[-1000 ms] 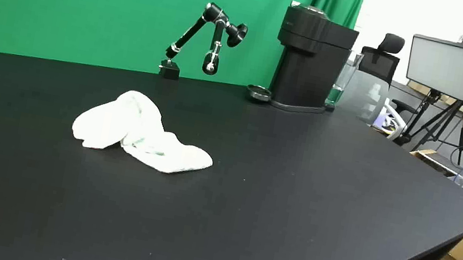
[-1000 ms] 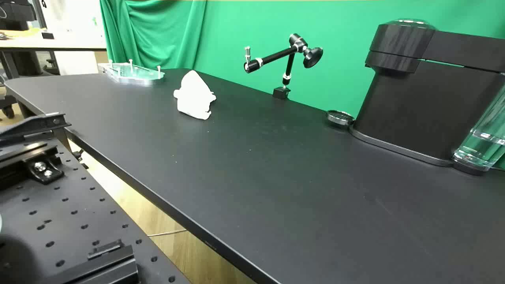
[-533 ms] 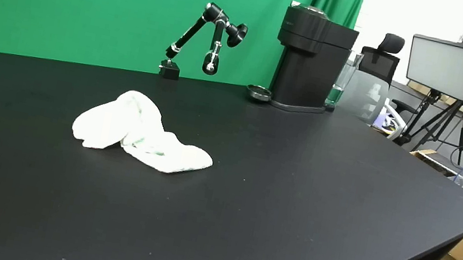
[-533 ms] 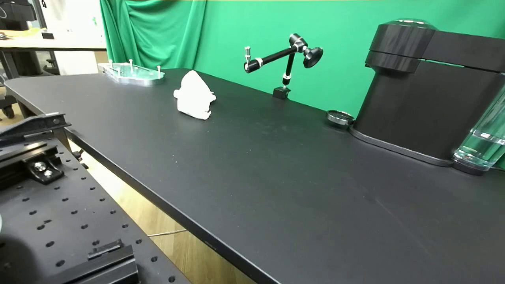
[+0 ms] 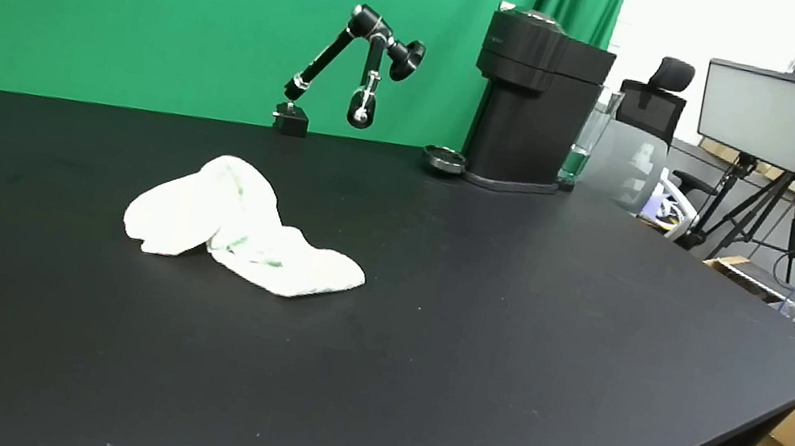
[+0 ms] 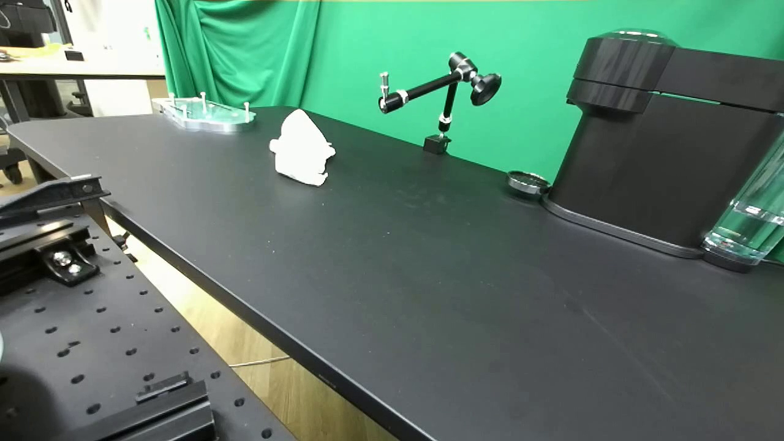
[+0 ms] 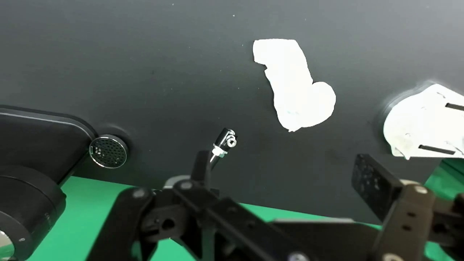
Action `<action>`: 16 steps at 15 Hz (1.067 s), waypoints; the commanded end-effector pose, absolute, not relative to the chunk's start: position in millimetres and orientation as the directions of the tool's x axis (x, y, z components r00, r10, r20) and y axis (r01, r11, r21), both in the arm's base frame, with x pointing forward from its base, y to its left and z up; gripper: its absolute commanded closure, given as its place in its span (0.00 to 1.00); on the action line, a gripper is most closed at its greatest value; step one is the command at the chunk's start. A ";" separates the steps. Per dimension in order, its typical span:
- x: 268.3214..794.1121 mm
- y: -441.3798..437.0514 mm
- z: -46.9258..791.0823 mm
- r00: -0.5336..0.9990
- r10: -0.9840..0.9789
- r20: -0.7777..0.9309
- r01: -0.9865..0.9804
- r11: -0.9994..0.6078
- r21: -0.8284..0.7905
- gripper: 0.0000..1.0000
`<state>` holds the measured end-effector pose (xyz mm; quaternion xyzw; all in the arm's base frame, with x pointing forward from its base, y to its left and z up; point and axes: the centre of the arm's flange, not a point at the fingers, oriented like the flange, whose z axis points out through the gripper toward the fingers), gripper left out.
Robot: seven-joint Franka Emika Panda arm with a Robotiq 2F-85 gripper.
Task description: Hang the cloth on the black stand
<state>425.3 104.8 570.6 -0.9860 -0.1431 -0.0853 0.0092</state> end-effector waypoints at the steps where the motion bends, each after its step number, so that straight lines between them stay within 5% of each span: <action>1: 440.8 121.6 545.3 0.883 0.452 0.127 0.442 -0.892 0.096 0.00; 9: 470.7 175.7 442.0 0.606 0.795 0.024 0.790 -0.606 0.092 0.00; 16: 469.4 180.5 431.0 0.622 0.783 0.013 0.780 -0.621 0.081 0.00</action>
